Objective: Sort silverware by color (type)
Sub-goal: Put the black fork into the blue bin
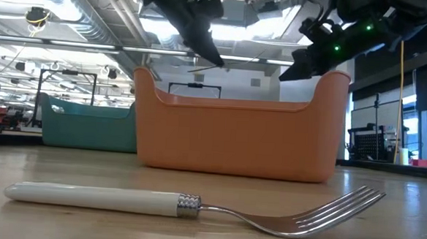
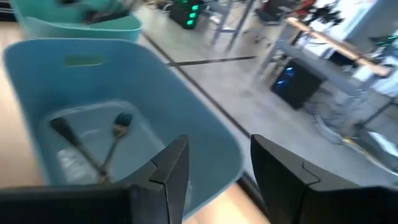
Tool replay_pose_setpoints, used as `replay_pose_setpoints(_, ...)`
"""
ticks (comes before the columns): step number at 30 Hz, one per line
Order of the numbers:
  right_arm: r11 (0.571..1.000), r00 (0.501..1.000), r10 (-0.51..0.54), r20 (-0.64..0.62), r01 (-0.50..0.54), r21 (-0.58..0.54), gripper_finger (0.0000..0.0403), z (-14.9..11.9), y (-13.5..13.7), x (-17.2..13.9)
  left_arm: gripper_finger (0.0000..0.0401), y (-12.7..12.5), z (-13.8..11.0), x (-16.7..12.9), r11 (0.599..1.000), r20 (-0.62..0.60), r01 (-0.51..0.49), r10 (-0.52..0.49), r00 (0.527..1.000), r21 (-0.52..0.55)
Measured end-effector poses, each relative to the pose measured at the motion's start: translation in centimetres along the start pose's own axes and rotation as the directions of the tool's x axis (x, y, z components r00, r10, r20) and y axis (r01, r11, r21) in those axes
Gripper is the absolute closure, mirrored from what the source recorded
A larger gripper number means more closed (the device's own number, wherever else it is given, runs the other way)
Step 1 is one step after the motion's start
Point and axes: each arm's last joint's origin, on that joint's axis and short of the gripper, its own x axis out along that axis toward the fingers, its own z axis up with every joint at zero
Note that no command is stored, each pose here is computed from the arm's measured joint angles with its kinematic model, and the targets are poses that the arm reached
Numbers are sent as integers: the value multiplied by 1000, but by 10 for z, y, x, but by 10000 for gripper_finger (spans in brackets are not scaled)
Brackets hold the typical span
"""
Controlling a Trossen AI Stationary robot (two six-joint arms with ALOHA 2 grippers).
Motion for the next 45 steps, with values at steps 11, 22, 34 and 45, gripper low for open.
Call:
replay_pose_setpoints(11,997,997,74,5,-74,1,242,-1,2,0,386,40,-8,2,998,112,-56,58,992,-22)
replay_pose_setpoints(22,988,988,156,1,-156,-4,242,-3,8,4,386,24,-44,27,999,125,-8,13,992,-42)
replay_pose_setpoints(34,988,988,156,2,-156,-9,242,-3,8,4,386,13,-82,44,997,138,-27,37,990,-78)
replay_pose_setpoints(45,988,988,155,9,-155,-10,242,-3,8,4,369,9,-89,46,995,153,-26,41,987,-99)
